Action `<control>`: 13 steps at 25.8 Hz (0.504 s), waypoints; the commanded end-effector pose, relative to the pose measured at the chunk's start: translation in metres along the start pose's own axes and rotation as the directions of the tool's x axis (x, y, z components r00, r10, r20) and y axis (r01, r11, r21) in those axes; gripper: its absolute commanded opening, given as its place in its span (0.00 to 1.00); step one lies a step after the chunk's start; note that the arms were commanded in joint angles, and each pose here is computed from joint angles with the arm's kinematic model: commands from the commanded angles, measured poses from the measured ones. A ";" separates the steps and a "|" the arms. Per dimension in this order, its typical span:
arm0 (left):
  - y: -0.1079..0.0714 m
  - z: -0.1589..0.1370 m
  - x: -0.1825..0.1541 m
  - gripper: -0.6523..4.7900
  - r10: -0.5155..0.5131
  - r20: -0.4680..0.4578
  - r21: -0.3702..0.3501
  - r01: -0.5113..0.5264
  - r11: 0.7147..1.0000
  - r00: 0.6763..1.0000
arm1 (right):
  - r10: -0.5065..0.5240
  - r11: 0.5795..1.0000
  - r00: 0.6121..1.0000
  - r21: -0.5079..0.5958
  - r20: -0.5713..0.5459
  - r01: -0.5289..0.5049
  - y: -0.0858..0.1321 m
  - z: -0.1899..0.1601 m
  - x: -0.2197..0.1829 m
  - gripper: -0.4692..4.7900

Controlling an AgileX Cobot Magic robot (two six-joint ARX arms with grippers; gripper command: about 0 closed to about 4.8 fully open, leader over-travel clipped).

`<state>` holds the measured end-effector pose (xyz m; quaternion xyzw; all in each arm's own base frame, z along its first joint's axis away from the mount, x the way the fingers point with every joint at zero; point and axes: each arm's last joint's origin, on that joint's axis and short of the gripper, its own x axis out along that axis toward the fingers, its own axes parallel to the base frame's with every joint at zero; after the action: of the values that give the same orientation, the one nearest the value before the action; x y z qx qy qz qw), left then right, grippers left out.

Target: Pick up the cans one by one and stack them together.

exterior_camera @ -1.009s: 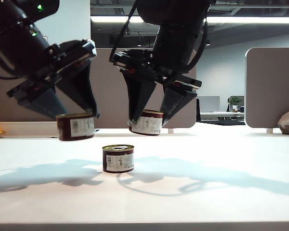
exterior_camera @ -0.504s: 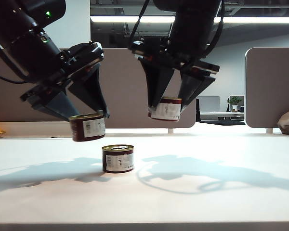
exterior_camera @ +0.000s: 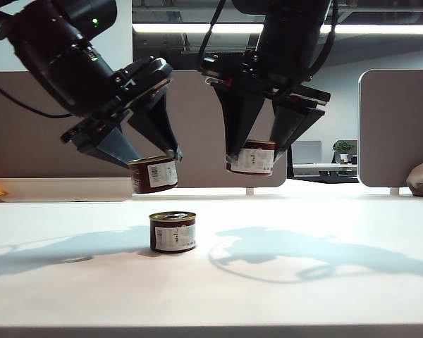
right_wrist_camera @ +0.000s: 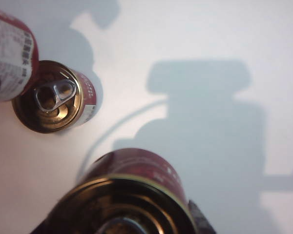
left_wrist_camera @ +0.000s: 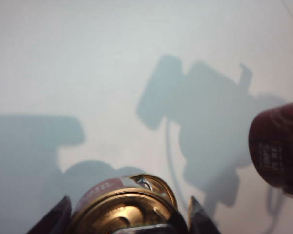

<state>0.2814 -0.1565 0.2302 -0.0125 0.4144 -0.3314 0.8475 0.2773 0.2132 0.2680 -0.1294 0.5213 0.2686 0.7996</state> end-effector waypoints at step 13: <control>-0.010 0.000 0.022 0.50 -0.077 -0.026 0.029 0.077 0.997 0.997 | -0.036 0.999 0.996 0.042 0.088 0.033 -0.017 0.002 -0.028 0.48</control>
<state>0.2841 -0.1743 0.2131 -0.0097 0.4358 -0.3624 0.8238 0.2802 0.1916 0.2867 -0.1126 0.5003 0.2449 0.8228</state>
